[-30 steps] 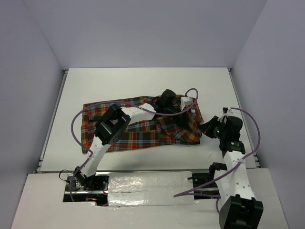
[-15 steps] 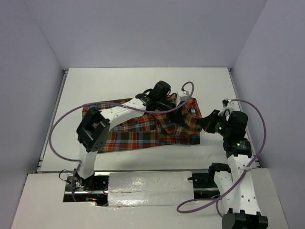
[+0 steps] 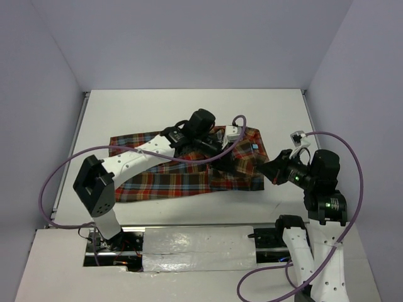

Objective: Fold and stack the long sleeve shirts
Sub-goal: Fold the shirt

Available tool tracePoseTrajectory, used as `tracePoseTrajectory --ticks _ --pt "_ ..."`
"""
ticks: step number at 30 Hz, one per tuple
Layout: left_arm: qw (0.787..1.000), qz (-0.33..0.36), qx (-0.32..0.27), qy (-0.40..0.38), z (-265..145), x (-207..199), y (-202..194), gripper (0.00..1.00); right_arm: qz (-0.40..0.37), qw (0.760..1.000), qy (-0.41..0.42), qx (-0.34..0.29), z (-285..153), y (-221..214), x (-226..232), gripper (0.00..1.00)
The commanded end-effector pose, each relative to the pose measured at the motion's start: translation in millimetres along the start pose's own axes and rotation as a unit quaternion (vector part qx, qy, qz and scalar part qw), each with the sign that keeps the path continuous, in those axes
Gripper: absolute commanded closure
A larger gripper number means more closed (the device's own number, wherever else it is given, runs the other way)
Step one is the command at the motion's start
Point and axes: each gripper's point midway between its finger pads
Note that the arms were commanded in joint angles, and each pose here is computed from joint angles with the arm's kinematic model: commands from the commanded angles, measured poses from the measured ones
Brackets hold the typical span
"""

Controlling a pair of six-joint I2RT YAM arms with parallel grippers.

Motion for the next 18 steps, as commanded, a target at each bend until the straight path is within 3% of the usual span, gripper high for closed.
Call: tracePoseTrajectory --ticks 1,14,18 --pt "1.000 0.027 0.005 -0.010 -16.5 -20.9 -2.2 1.00 -0.018 0.999 0.034 -0.004 -13.4 7.5 22.9 1.00" --pt "0.998 0.041 0.011 -0.052 -20.7 -38.7 -9.5 1.00 -0.008 0.995 0.091 0.039 -21.7 -1.5 48.2 1.00" --pt "0.999 0.033 0.008 -0.033 -20.2 -21.2 -13.1 1.00 0.005 0.997 0.049 0.052 -5.8 -9.4 25.0 1.00"
Point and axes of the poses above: each gripper's point midway between its finger pads, its own z axis out along the fingers, its own x axis along the line the jaws close on, y = z × x, and after that the axes turned 14 degrees about -z, right-handed
